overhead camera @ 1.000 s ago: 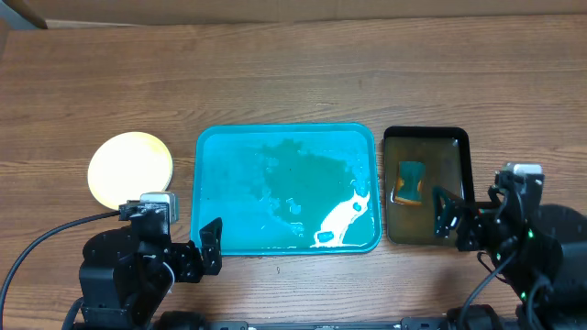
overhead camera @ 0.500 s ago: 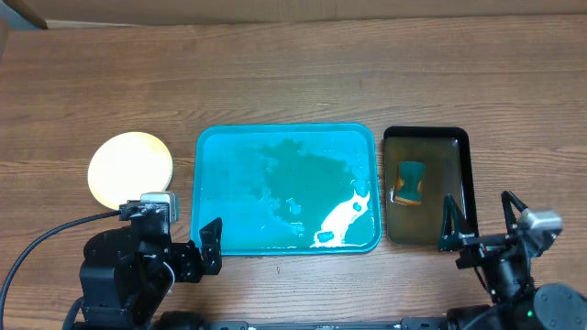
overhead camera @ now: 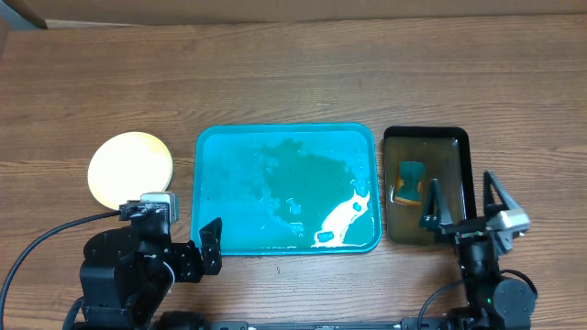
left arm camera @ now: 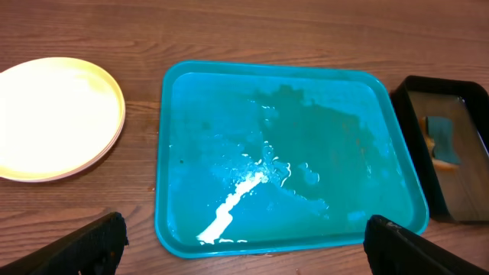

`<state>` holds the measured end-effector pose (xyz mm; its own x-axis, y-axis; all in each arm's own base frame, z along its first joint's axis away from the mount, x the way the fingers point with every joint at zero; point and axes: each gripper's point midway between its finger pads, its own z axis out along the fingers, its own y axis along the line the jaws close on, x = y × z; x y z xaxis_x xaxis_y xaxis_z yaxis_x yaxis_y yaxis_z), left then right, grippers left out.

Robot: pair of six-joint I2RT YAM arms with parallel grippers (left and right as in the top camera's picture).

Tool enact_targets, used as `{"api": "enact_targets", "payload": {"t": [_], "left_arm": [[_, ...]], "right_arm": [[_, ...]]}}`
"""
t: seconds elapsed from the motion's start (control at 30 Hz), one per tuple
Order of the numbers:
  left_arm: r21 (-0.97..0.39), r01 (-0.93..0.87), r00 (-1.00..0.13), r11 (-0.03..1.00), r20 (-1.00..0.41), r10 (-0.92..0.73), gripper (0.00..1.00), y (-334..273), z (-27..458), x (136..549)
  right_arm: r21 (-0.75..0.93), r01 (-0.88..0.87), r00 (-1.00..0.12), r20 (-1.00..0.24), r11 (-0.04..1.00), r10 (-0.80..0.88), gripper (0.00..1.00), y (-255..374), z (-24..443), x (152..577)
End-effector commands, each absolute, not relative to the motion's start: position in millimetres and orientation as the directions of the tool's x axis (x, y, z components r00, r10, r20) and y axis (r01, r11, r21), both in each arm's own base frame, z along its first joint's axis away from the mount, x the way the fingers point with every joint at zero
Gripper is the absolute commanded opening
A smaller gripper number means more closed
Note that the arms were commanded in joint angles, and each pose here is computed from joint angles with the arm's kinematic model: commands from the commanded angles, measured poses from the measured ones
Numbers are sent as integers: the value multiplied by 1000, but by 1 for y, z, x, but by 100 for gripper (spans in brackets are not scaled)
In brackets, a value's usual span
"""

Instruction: Clean dirty plates on tray and stack at the side

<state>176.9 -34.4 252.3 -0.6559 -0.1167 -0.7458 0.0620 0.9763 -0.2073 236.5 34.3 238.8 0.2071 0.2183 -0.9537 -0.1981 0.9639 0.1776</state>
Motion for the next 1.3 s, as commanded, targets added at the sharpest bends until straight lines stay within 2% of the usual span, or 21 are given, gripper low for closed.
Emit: {"api": "enact_targets", "payload": {"t": [0.0, 0.1, 0.33, 1.27], "left_arm": [[-201, 57, -652, 978, -750, -116, 100, -33, 252, 176], [-201, 57, -652, 978, -750, -116, 100, -33, 252, 176], [-201, 57, -652, 978, -750, -116, 100, -33, 252, 176], [-201, 57, -652, 978, -750, -116, 100, -33, 252, 176]], "right_arm": [[107, -215, 222, -963, 971, 155, 100, 38, 237, 235], [38, -222, 193, -978, 974, 82, 100, 40, 226, 237], [71, -204, -24, -997, 977, 67, 100, 39, 173, 243], [71, -200, -28, -997, 977, 67, 100, 38, 172, 243]]}}
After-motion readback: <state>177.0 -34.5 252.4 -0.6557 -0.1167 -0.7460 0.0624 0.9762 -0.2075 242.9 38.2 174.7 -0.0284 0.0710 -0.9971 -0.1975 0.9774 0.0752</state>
